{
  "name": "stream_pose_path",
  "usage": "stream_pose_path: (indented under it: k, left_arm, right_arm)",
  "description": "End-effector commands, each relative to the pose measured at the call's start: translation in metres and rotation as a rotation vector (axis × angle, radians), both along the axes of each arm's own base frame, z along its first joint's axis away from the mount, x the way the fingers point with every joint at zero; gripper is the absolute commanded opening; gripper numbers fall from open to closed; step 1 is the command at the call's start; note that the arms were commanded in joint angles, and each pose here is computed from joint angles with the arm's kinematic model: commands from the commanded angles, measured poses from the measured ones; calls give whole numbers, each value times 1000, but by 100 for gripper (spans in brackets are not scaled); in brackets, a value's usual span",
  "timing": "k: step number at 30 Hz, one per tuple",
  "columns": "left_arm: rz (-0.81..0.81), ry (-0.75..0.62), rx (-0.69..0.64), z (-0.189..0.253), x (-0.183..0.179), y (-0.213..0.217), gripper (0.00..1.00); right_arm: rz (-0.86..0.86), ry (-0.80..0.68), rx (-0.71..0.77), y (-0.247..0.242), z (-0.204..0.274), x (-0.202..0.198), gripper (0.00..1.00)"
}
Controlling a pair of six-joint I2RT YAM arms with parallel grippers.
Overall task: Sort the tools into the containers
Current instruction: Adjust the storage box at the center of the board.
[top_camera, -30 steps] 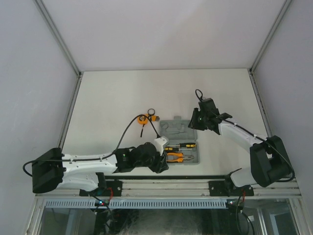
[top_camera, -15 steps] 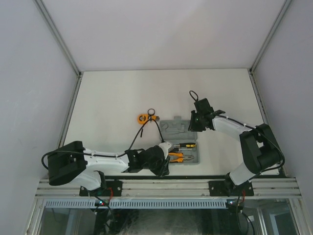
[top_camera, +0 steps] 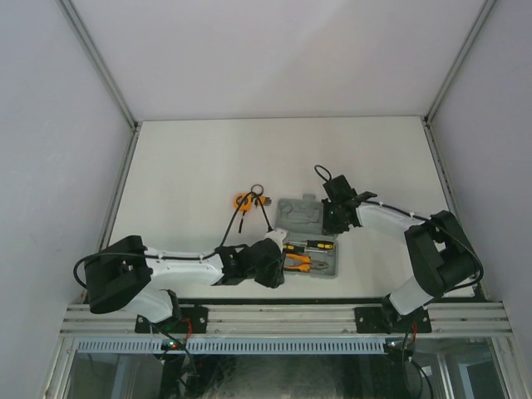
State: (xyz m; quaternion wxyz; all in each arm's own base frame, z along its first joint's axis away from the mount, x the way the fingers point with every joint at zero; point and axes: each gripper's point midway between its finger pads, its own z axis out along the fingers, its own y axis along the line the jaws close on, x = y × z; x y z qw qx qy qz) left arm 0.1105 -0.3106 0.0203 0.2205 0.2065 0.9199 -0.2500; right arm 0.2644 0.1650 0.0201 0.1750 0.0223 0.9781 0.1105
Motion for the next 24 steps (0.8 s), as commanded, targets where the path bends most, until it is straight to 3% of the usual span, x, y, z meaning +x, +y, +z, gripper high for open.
stream_pose_path:
  k: [1,17,24]
  left_arm:
    - [96,-36,51,2,28,15,32]
    - [181,-90,88,18,97,32,32]
    - [178,-106,96,28,119,26,33]
  right_arm:
    - [33,1,-11,1,4,-14,8]
    - [90,96,30,15,-1,-80,9]
    - [68,90,10,13,-6,-90,9]
